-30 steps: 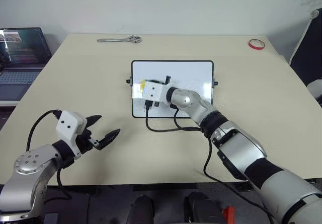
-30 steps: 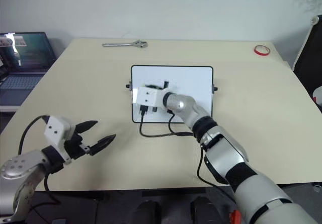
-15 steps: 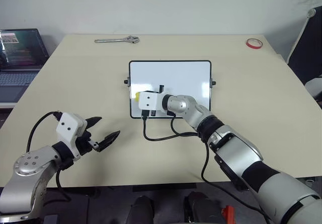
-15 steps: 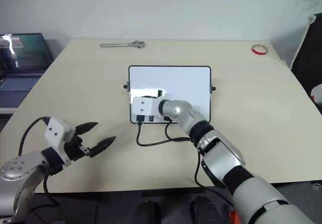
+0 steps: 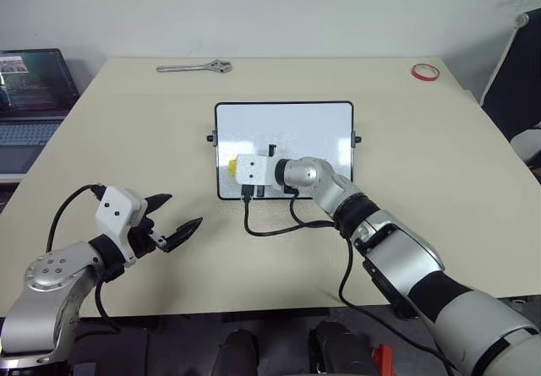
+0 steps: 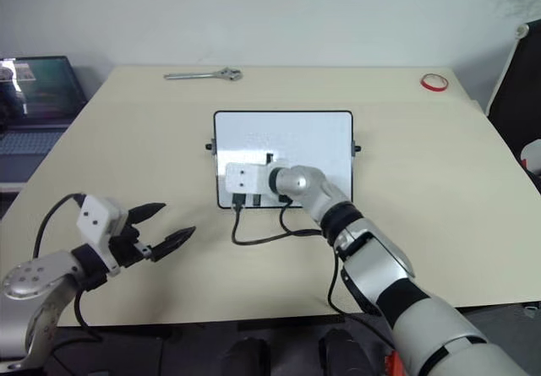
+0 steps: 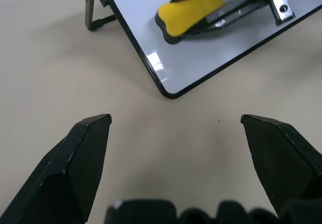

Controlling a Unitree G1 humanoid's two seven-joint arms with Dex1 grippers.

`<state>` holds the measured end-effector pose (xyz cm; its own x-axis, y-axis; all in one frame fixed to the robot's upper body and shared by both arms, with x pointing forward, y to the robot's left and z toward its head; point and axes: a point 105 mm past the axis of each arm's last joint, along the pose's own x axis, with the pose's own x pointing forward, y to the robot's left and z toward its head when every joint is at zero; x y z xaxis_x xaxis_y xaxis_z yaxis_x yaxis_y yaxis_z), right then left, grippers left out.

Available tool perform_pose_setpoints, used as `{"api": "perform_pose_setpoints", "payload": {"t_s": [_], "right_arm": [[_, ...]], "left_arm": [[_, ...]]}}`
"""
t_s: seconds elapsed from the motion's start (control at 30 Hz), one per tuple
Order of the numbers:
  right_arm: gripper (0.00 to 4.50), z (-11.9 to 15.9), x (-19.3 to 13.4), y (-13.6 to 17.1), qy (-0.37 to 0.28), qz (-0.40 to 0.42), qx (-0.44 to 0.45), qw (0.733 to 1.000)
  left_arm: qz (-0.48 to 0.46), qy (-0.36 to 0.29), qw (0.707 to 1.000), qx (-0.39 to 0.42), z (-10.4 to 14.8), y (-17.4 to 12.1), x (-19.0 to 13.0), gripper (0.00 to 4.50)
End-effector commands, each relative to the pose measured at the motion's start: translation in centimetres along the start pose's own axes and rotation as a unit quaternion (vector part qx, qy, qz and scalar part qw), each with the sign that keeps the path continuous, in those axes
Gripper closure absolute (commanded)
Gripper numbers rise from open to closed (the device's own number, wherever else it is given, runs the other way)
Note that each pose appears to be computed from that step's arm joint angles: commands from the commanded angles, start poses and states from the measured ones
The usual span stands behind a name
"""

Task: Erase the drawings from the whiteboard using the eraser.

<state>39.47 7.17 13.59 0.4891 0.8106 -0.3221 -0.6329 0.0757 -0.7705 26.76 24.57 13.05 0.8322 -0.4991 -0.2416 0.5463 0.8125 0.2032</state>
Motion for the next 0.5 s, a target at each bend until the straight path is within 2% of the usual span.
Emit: {"api": "perform_pose_setpoints", "payload": {"t_s": [0.03,0.07,0.13,0.2,0.33,0.4,0.43,0.5], "right_arm": [[3.41,-3.1,-2.1,-3.3,0.044,-0.11,0.016,0.993],[3.41,-3.7,-2.9,-4.6,0.049,-0.146,0.019,0.988],[3.41,-4.6,-3.9,-5.3,0.056,-0.168,0.02,0.984],[3.41,-5.5,-4.2,-4.2,0.063,-0.14,0.018,0.988],[3.41,-6.9,-4.2,1.8,0.073,0.007,0.01,0.997],[3.41,-7.3,-4.6,3.6,0.078,0.05,0.005,0.996],[3.41,-7.3,-4.8,3.7,0.079,0.052,-0.003,0.995],[3.41,-7.0,-4.9,1.8,0.079,-0.006,-0.012,0.997]], "left_arm": [[0.0,-0.011,1.0,0.02,0.9,0.2,-0.1,0.0],[-0.001,-0.01,1.0,0.02,0.8,0.2,-0.1,0.0],[-0.003,-0.009,1.0,0.02,0.7,0.2,-0.1,0.0],[-0.004,-0.009,1.0,0.02,0.6,0.2,0.0,0.0],[-0.011,-0.007,1.0,0.019,0.3,0.3,0.0,0.0],[-0.013,-0.007,1.0,0.02,0.2,0.3,0.1,0.0],[-0.014,-0.009,1.0,0.02,0.3,0.4,0.2,0.0],[-0.016,-0.012,1.0,0.021,0.4,0.5,0.4,0.0]]}}
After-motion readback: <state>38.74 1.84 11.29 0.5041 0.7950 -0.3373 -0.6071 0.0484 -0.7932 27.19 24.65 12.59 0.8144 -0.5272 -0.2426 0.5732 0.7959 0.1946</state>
